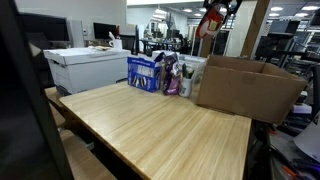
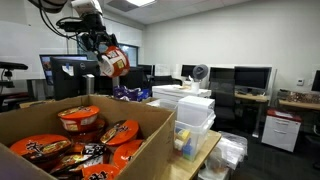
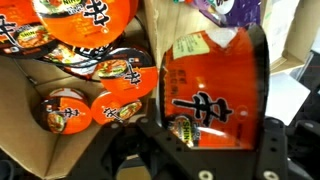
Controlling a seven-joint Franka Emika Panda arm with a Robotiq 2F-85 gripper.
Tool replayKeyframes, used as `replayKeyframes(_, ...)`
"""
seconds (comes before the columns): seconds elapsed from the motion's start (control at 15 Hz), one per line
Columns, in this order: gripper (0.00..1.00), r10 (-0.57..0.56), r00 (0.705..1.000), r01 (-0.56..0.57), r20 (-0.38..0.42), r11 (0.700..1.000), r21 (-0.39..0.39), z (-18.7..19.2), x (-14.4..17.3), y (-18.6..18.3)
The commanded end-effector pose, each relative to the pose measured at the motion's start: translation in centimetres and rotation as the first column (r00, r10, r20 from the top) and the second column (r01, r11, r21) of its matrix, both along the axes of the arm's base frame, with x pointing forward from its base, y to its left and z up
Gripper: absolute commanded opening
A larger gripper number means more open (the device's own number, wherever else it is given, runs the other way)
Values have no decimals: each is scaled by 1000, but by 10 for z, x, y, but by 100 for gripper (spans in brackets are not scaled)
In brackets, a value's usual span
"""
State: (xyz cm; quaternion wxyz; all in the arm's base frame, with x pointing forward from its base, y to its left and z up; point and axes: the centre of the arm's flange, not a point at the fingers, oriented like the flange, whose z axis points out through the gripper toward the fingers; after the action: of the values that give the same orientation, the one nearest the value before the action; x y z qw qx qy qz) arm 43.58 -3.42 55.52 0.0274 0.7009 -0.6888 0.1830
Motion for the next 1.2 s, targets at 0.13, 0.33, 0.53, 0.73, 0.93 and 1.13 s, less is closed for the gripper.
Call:
replayKeyframes(0.13, 43, 232, 969, -238, 83, 969, 69, -10, 5, -20)
replayKeyframes(0.33, 43, 337, 934, -347, 115, 934, 81, -20, 10, -27)
replayKeyframes(0.53, 43, 437, 888, -452, 143, 887, 98, -29, 18, -26)
replayKeyframes(0.73, 43, 523, 835, -546, 171, 827, 135, -37, 30, -13)
replayKeyframes(0.93, 43, 608, 770, -637, 191, 750, 180, -45, 37, 11)
replayKeyframes(1.13, 43, 692, 691, -723, 210, 657, 214, -53, 41, 33)
